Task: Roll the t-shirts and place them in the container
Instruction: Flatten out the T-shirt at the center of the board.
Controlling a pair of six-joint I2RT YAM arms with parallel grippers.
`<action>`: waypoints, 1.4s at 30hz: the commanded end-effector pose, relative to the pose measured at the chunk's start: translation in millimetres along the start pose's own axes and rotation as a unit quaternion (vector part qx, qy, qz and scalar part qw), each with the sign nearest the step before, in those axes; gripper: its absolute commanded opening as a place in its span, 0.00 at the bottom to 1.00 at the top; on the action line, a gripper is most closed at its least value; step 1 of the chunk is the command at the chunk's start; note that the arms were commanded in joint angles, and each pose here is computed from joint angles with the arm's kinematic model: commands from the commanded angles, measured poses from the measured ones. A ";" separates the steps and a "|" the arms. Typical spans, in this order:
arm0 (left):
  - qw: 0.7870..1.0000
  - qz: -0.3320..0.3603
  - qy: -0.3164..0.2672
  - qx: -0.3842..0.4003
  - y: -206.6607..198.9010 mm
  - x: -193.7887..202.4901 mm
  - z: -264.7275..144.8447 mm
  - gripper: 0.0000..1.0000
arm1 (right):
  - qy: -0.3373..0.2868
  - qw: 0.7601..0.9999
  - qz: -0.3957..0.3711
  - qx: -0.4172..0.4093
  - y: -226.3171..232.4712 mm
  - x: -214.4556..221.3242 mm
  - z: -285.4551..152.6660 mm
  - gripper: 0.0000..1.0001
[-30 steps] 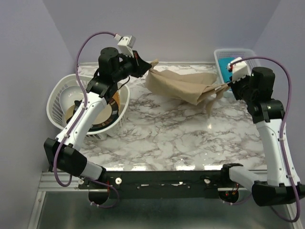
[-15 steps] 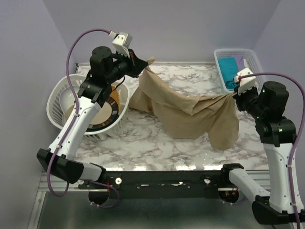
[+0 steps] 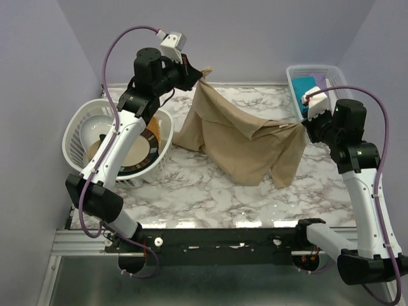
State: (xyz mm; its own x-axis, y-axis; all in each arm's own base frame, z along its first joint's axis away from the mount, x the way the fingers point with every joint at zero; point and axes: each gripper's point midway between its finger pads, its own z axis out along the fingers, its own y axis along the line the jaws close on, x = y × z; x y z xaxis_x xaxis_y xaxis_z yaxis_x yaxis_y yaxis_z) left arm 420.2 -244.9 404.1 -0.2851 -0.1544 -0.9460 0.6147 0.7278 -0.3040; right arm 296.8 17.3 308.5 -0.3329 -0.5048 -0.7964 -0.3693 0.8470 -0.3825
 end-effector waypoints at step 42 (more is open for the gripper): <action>0.953 0.059 0.266 0.130 -53.4 222.4 -175.2 0.29 | 0.143 0.978 -0.080 -0.127 75.4 129.5 -27.8 0.86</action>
State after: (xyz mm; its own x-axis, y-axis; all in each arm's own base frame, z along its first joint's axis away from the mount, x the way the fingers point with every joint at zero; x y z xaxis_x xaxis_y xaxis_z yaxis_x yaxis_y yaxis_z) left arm 209.1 -194.0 219.1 -0.6057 0.2550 -0.7538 0.6965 0.6280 -0.3472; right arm 183.5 28.1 187.6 -0.4316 -0.6995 -0.5696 -0.7117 0.6520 -0.2613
